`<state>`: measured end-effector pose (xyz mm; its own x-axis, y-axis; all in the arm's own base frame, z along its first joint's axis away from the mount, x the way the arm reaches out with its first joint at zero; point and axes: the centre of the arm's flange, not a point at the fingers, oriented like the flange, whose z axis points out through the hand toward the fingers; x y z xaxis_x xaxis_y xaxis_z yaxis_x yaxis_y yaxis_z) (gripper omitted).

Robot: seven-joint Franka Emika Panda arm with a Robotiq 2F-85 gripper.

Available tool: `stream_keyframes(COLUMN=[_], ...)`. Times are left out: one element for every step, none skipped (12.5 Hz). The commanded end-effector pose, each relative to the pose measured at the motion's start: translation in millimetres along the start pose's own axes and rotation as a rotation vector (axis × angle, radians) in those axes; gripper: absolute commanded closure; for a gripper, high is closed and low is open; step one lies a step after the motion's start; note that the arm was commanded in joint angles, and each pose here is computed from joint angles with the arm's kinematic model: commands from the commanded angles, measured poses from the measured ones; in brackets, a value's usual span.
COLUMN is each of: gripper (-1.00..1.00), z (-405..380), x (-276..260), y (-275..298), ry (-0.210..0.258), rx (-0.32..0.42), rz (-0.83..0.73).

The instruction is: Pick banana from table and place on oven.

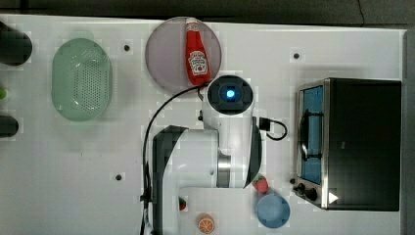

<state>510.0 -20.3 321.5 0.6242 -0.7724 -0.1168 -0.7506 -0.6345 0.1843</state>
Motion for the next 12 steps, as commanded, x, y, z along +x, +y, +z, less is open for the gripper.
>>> stream_keyframes(gripper=[-1.00,-1.00,-1.00,-1.00,-1.00,-1.00,-1.00,-1.00,-1.00,-1.00,-1.00,-1.00], z=[-1.5,16.4,32.7,48.2,63.3,77.5,89.9,102.7,116.1,126.8,134.7,142.5], x=[6.5,8.1,8.3,7.0,4.6,2.0,0.2,-1.7,-3.8,-4.3,-3.0,-2.0], y=[-2.4,-5.2,-6.5,-6.0,-4.1,-1.9,0.0,1.7,3.3,3.2,1.4,-0.3], ry=[0.056,0.066,0.076,0.083,0.083,0.081,0.082,0.078,0.071,0.073,0.080,0.086], rx=[0.102,0.113,0.126,0.133,0.134,0.132,0.133,0.129,0.121,0.122,0.130,0.136], rz=[0.038,0.037,0.037,0.037,0.037,0.037,0.037,0.037,0.037,0.037,0.037,0.037])
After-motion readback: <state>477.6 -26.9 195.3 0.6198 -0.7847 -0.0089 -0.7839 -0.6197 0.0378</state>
